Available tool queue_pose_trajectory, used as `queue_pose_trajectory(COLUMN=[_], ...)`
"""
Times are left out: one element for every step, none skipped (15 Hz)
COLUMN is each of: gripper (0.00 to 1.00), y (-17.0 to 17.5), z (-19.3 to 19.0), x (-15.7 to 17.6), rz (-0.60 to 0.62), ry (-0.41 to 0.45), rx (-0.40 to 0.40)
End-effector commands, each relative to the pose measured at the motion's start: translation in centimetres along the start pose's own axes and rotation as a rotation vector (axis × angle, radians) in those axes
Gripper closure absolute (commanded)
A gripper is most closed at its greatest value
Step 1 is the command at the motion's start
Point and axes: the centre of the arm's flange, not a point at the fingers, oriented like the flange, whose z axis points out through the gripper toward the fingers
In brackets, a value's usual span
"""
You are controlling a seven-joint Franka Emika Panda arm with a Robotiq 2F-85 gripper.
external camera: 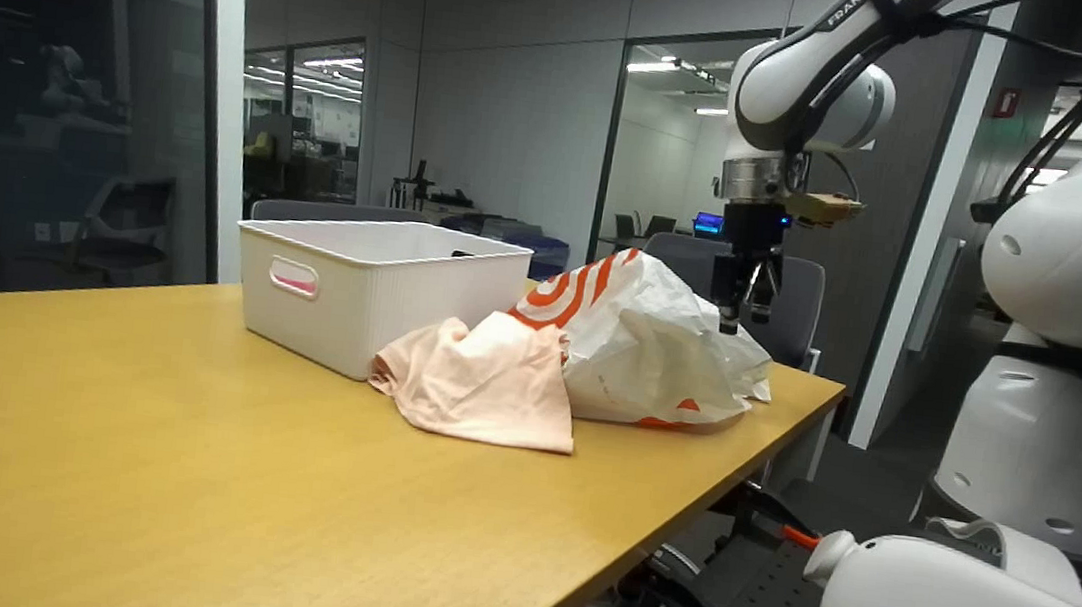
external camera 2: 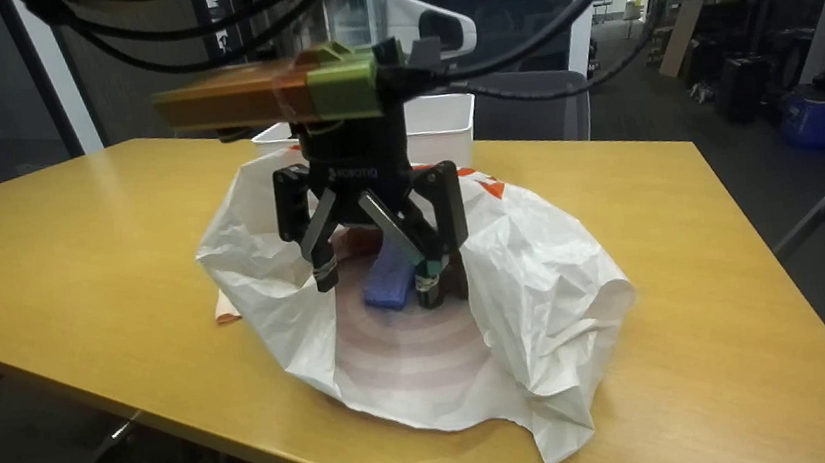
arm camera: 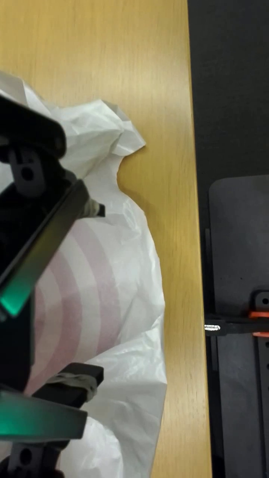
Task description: Remove the shirt and the moose toy from the plastic
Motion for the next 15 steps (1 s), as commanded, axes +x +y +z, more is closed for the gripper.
queue_pose_trajectory(gripper=[0.00,0.00,0.00,0.00,0.00,0.00,0.00,0.00,0.00,0.00,0.00,0.00,0.00,0.00,0.00], y=[-0.3,-0.5,-0.6,-0.6,-0.8,-1.0,-1.3,-1.4,-1.4,-1.4,-1.4,-1.5,-1.6,-1.6,-1.7], z=[0.3,0.4,0.3,0.9,1.4,1.6,2.1,2.4,2.9,3.5,4.0,4.6,5.0,5.3,5.6], x=[0.4,0.7,0.9,1.1,1.5,2.0,2.7,3.4,4.1,4.9,5.6,6.3,7.0,7.7,8.3], rz=[-0.012,-0.021,-0.026,-0.021,-0.012,-0.001,0.018,0.026,0.030,0.029,0.024,0.014,0.006,-0.005,-0.024], ry=[-0.006,-0.009,-0.009,0.001,0.004,0.012,0.040,0.062,0.085,0.107,0.127,0.151,0.178,0.197,0.211], rx=[0.014,0.022,0.024,0.057,0.080,0.117,0.131,0.148,0.167,0.184,0.195,0.201,0.194,0.185,0.185])
